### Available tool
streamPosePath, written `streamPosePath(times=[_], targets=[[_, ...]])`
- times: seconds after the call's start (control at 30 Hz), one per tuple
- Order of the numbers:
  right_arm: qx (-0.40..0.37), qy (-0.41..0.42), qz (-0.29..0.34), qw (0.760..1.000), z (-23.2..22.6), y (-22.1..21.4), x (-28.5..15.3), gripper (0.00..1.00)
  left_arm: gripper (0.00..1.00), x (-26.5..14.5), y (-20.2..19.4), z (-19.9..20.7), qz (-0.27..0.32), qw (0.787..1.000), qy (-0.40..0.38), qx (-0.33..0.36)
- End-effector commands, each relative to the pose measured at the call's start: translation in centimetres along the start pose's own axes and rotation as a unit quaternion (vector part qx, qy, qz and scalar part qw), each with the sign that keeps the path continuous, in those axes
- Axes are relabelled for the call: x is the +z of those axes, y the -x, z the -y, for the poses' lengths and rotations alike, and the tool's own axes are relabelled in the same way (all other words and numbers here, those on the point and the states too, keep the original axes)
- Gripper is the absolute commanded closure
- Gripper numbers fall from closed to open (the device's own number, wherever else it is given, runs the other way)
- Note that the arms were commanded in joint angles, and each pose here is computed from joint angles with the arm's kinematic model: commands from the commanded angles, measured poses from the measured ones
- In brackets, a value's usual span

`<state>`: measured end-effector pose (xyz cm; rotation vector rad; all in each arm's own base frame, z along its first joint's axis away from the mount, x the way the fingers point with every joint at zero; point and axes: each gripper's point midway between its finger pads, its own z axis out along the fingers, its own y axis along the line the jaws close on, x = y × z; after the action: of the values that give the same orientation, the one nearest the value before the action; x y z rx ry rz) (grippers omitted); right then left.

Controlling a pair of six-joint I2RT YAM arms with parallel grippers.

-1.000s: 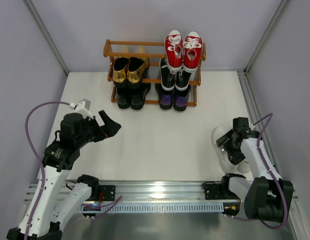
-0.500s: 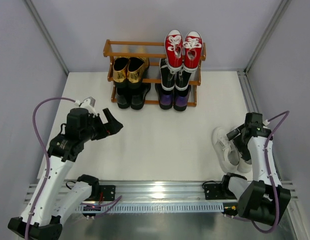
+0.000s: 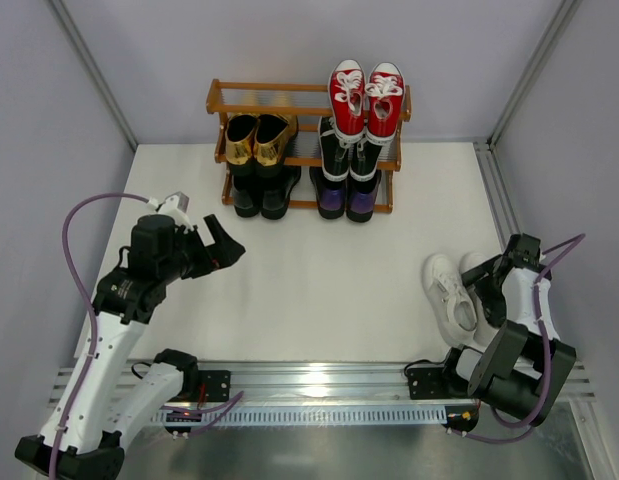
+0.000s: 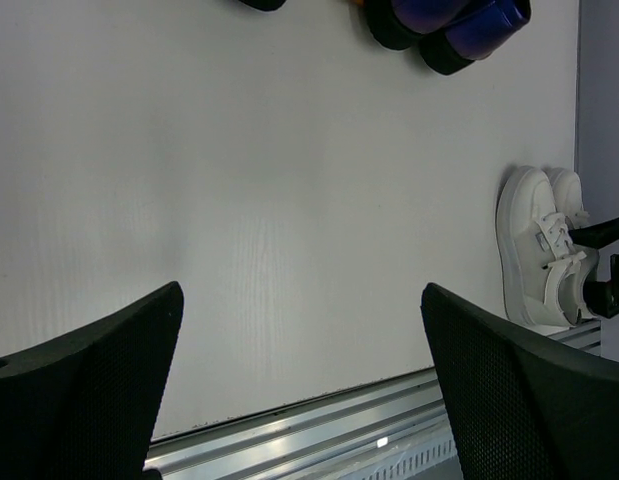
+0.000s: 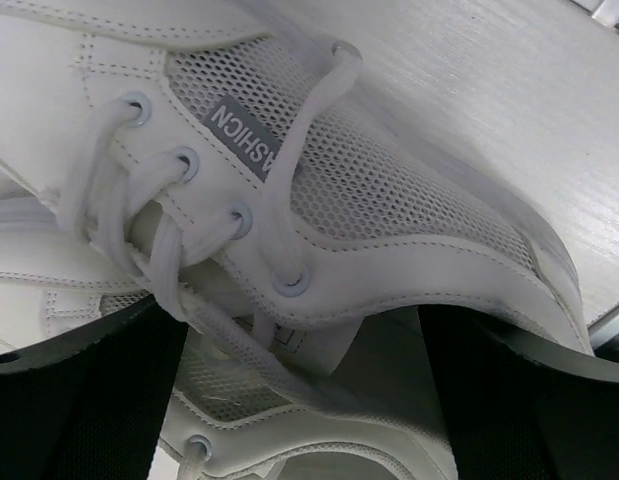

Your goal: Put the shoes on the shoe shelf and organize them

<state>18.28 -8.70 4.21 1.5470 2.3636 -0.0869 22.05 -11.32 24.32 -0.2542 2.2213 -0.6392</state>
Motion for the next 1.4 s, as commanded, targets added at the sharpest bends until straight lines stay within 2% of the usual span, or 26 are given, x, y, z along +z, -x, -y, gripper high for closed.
streamPosePath(times=[0.0,0.03,0.17,0.33,0.5,0.6,0.93,1.17,1.37], targets=[[-0.015,0.033,0.003,0.999,-1.1,0.2,0.3,0.07,0.00,-0.8,0.7,0.5,0.015,1.000,-0.005,-0.001],[-0.016,0.038,-0.008,0.999,-1.1,-0.4,0.6,0.12,0.00,-0.9,0.6,0.4,0.015,1.000,-0.004,-0.001],[-0.031,0.103,-0.048,0.993,-2.9,-2.8,0.8,0.21,0.00,-1.0,0.6,0.4,0.017,1.000,-0.004,-0.002],[-0.076,0.146,-0.042,0.986,-5.0,-4.5,-0.4,0.24,0.00,-1.2,0.4,0.2,0.023,1.000,-0.004,-0.006],[-0.117,0.179,-0.057,0.975,-8.5,-7.6,-2.1,0.25,0.00,-1.2,-0.2,-0.3,0.022,1.000,-0.001,-0.010],[-0.117,0.184,-0.069,0.974,-9.9,-9.1,-2.7,0.25,0.00,-1.7,-0.4,-0.6,0.028,1.000,0.003,-0.010],[-0.186,0.206,-0.123,0.953,-15.2,-20.3,-5.5,0.25,0.00,-2.4,-1.3,-1.1,0.026,0.999,0.006,-0.017],[-0.238,0.241,-0.165,0.926,-18.2,-28.1,-8.4,0.25,0.00,-2.4,-3.1,-0.7,-0.005,0.999,-0.017,-0.027],[-0.278,0.277,-0.189,0.900,-19.9,-32.3,-11.6,0.25,0.00,-2.1,-4.4,-0.4,-0.030,0.998,-0.033,-0.039]])
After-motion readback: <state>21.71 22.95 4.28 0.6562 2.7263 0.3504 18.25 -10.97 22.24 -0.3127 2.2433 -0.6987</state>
